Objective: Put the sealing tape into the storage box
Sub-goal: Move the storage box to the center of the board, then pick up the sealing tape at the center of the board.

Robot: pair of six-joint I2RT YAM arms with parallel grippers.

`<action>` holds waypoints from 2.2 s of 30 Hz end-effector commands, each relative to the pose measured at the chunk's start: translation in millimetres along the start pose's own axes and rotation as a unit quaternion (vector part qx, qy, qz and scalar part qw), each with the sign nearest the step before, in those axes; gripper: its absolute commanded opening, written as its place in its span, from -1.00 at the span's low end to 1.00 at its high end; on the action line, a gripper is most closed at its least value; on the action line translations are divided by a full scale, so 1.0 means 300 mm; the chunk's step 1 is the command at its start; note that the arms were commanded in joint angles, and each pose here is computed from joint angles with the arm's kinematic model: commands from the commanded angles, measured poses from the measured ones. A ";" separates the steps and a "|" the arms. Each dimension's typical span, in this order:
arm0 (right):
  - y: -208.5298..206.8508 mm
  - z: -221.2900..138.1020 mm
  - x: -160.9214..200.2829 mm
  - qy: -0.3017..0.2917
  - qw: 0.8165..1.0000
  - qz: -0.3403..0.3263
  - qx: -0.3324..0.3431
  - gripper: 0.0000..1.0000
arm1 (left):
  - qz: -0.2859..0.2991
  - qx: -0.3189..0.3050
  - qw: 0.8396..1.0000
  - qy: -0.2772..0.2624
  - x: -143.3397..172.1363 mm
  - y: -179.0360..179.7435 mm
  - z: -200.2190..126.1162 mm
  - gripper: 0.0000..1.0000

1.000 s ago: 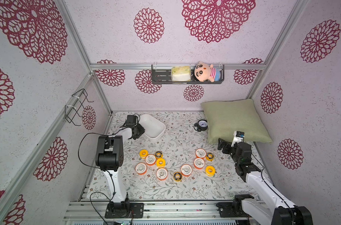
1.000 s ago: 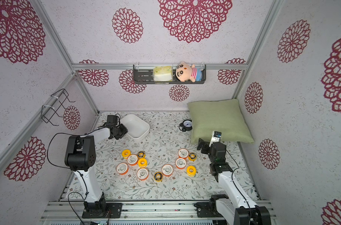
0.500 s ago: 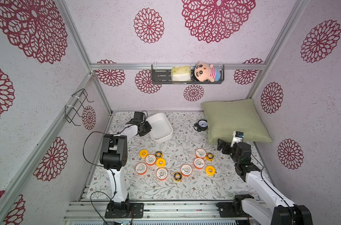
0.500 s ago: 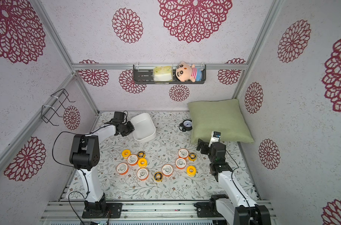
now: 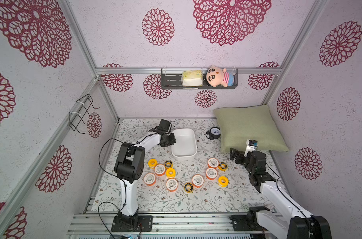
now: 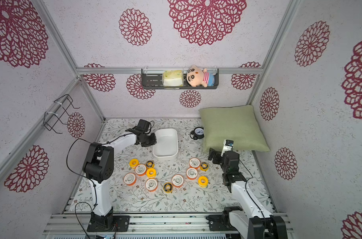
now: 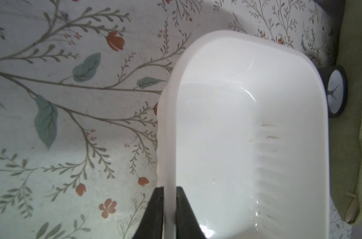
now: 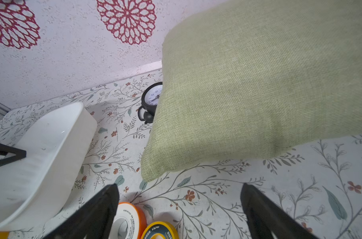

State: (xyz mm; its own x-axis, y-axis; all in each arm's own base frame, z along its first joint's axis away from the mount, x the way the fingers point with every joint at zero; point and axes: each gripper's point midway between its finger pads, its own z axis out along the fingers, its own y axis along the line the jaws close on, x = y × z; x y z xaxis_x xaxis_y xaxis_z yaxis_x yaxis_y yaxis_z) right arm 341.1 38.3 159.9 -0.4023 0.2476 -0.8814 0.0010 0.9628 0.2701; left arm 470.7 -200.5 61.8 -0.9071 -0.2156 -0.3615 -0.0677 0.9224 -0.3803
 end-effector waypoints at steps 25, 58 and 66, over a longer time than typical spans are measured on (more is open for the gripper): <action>0.080 -0.003 -0.021 0.016 0.998 -0.004 -0.059 0.98 | 0.061 -0.002 0.998 -0.011 0.167 -0.127 -0.117 -0.41; 0.406 0.093 0.226 0.224 0.956 -0.138 -0.132 0.31 | 0.015 -0.017 0.974 -0.226 0.053 0.249 -0.664 0.36; 0.443 0.120 0.316 0.278 0.939 -0.161 -0.127 -0.14 | 0.015 -0.018 0.976 -0.218 0.057 0.258 -0.653 0.36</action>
State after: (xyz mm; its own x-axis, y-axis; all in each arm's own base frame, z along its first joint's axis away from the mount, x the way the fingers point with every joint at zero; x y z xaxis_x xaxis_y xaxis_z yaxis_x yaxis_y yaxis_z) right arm 334.8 190.6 97.0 -0.7550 -0.1902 -0.6275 -0.3864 0.9022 0.1914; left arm 365.2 -70.2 187.7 -0.6622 -0.2971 -0.6879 -0.0842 0.9417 -0.3257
